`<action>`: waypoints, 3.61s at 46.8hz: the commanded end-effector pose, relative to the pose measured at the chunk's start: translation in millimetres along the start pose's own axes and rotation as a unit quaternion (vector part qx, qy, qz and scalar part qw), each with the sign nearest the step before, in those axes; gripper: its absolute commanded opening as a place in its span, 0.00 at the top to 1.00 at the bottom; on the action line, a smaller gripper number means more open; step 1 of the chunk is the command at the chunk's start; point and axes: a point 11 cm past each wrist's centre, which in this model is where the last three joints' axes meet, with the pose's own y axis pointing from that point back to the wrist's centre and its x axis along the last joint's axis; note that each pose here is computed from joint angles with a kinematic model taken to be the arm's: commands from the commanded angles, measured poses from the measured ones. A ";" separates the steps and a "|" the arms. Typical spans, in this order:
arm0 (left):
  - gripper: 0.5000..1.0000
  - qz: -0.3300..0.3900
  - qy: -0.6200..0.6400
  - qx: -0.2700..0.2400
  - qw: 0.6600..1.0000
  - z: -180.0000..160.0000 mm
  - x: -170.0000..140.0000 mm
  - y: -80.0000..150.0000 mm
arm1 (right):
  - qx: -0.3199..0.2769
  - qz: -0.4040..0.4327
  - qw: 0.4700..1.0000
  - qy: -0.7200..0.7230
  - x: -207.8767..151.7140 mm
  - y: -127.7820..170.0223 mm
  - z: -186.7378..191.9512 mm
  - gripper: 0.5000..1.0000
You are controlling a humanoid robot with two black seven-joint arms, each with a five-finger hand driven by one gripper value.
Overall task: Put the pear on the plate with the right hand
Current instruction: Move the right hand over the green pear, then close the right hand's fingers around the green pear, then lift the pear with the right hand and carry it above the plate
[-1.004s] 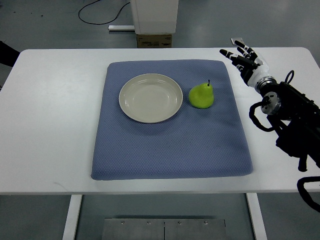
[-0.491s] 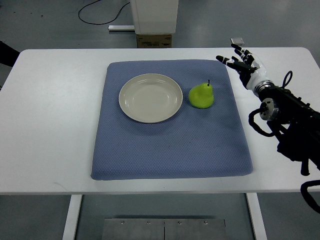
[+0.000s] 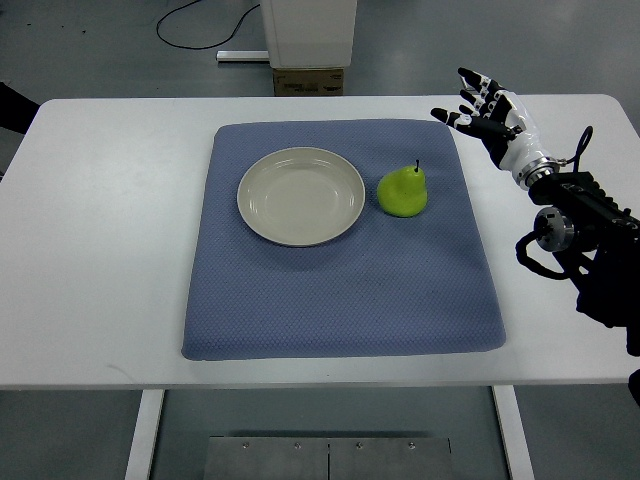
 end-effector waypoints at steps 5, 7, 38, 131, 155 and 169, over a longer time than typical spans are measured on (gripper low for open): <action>0.00 0.000 0.000 0.000 1.000 -0.1 0.0 0.0 | 0.024 -0.030 0.998 0.042 -4.3 5.2 1.1 0.00; 0.00 0.000 0.000 0.000 1.000 -0.1 0.0 0.0 | 0.030 -0.038 0.997 0.051 -6.6 6.1 1.6 0.00; 0.00 0.000 0.000 0.000 1.000 0.1 0.0 0.0 | -0.009 -0.105 0.983 0.150 -23.3 15.1 27.1 0.00; 0.00 0.000 0.000 0.000 1.000 0.1 0.0 0.0 | -0.050 -0.141 0.945 0.290 -36.6 28.8 64.8 0.07; 0.00 0.000 0.000 0.000 1.000 0.1 0.0 0.0 | -0.056 -0.149 0.938 0.309 -37.2 30.6 68.7 1.00; 0.00 0.000 0.000 0.000 1.000 0.1 0.0 0.0 | -0.033 -0.147 0.940 0.306 -45.6 16.6 48.5 1.00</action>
